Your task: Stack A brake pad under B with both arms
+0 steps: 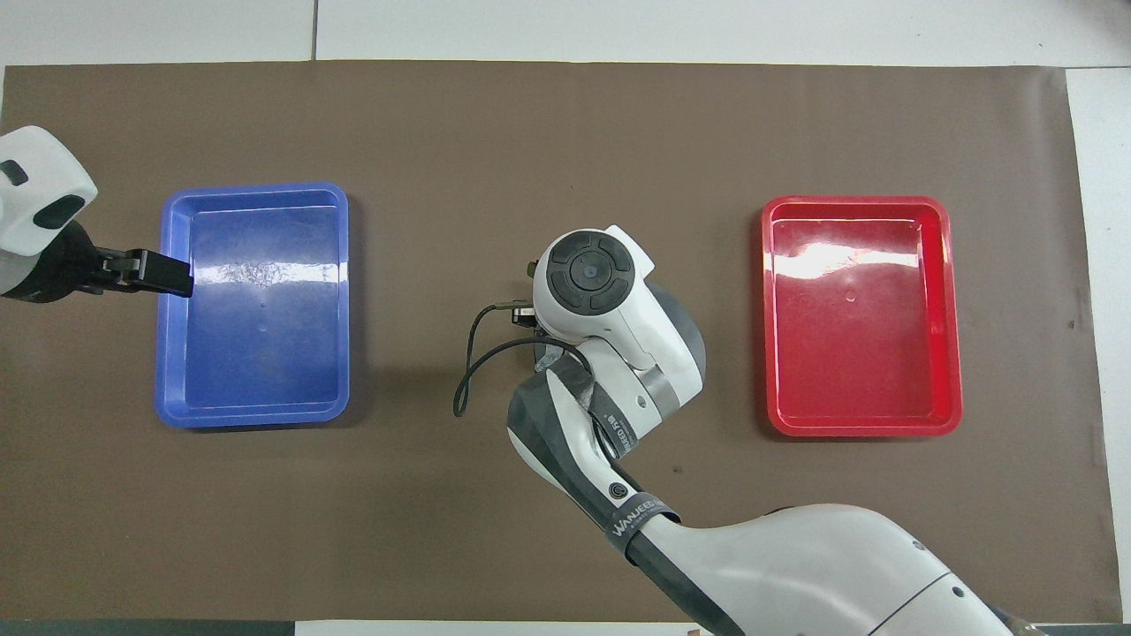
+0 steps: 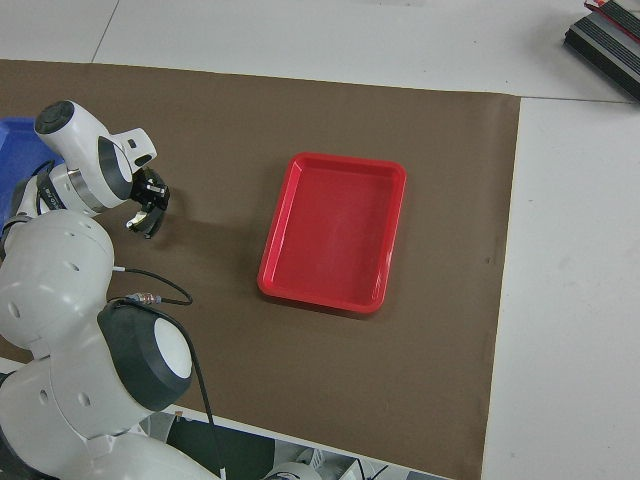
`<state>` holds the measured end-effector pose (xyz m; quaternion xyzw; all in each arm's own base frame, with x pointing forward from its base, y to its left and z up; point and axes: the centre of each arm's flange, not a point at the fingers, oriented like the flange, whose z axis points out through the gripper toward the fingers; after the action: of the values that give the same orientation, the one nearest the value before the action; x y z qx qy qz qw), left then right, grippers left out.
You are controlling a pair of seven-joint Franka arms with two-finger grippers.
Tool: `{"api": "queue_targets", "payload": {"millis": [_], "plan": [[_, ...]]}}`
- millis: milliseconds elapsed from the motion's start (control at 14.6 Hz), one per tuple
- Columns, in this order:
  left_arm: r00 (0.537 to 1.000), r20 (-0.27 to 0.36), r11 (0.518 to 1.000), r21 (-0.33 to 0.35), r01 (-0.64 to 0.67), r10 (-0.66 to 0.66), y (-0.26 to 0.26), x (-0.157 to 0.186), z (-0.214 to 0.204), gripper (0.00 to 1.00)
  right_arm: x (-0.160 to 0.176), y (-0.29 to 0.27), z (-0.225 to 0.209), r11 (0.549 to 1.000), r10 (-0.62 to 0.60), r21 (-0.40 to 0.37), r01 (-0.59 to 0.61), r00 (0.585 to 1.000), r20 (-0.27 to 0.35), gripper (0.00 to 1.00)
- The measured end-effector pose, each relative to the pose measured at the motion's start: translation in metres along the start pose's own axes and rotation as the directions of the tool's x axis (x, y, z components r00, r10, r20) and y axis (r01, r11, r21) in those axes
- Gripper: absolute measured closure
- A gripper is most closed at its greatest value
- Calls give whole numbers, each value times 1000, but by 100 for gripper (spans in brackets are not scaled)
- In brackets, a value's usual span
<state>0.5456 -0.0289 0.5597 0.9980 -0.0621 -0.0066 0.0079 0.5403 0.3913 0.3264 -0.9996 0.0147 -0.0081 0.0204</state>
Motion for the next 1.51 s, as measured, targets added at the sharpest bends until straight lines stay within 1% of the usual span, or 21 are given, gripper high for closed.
{"api": "queue_targets", "payload": {"millis": [275, 480, 892, 1235, 1510], "plan": [[1000, 28, 1000, -7, 12, -12, -16, -6, -18, 1, -3, 2, 13, 1000, -9, -17, 9, 1000, 7, 57], [999, 39, 1000, -8, 27, -27, -24, -9, -21, 1, -2, 2, 15, 1000, -9, -3, 9, 1000, -12, 57], [999, 43, 999, -8, 31, -30, -27, -10, -21, 1, -6, 4, 24, 1000, -9, -3, 9, 1000, -13, 57], [999, 43, 1000, -13, -17, 18, -47, -13, -21, 1, -9, 0, 25, 1000, -24, 3, 24, 999, -21, 57], [999, 43, 1000, -13, -24, 25, -48, -13, -21, 1, -9, -1, 25, 1000, -29, 11, 29, 999, -32, 57]]}}
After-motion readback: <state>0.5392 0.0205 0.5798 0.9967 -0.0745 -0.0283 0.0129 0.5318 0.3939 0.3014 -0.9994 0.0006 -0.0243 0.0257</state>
